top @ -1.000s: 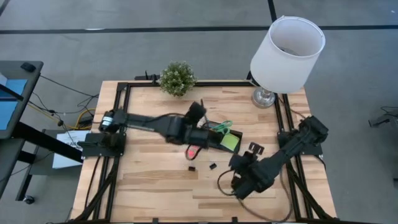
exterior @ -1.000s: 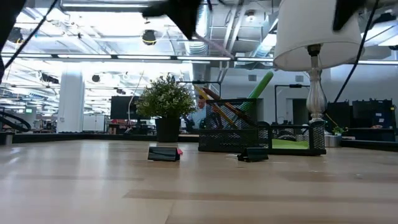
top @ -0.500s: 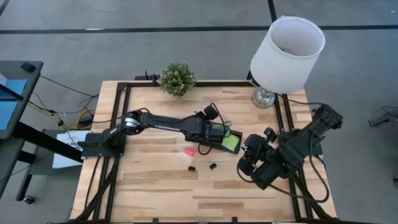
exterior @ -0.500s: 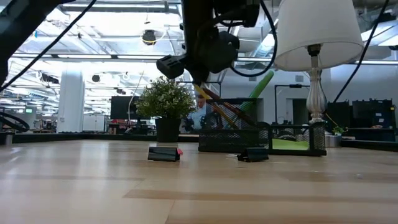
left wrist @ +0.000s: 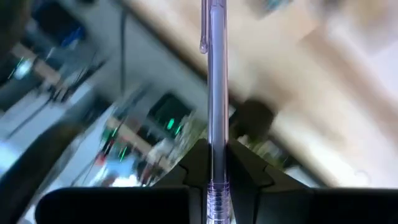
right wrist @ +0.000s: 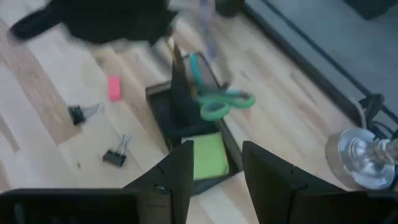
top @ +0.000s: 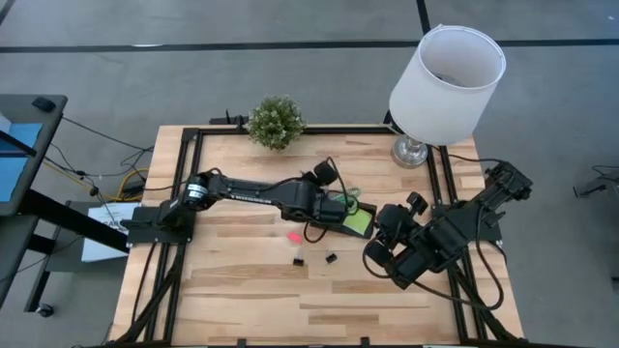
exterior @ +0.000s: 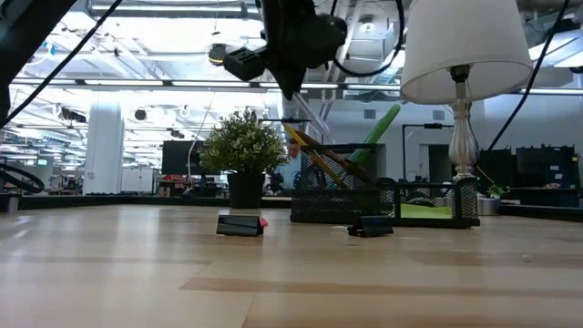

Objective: Pick and place office supplies into organizer
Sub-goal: Put the purple ballpen on the black desk organizer

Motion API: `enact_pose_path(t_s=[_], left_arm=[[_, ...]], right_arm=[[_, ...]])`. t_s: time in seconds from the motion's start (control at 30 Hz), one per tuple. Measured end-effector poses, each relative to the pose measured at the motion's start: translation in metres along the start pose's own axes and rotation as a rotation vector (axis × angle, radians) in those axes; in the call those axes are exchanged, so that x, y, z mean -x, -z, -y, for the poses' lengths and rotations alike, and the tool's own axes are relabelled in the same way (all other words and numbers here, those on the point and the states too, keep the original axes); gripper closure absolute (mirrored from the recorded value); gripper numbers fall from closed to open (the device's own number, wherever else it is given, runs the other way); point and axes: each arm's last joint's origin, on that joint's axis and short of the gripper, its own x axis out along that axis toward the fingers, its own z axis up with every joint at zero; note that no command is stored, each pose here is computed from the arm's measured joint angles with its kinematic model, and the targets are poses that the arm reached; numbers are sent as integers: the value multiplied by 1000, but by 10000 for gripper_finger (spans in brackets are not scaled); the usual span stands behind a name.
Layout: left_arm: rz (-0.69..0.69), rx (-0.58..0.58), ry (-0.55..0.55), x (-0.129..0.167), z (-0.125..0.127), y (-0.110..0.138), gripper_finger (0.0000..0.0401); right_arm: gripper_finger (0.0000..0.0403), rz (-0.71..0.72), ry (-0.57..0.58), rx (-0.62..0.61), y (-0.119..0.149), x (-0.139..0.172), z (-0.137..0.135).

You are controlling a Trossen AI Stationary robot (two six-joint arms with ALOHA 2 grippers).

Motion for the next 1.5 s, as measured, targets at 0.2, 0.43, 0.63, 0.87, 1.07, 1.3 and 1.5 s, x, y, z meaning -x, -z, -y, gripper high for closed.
enact_pose_path(t_s=[0.2, 0.43, 0.63, 0.87, 1.07, 1.3, 1.5], left_arm=[[74, -80, 69, -2, 13, -17, 378], [137, -94, 93, -18, 19, -32, 378], [194, -179, 10, -24, 16, -45, 370], [309, -177, -1, -22, 10, -51, 377], [328, -230, -7, -23, 9, -51, 373], [427, -272, -29, -20, 4, -55, 372], [393, -256, -34, -24, 7, -56, 359]], right_arm=[[274, 25, 6, 5, -1, 1, 1], [274, 26, 6, 35, -1, 1, 1], [274, 28, 9, 52, -1, 1, 1], [274, 50, 20, 68, -2, 0, 2], [274, 49, 20, 77, -2, 0, 2], [274, 50, 20, 76, -2, 1, 2], [274, 50, 20, 77, -2, 1, 2]])
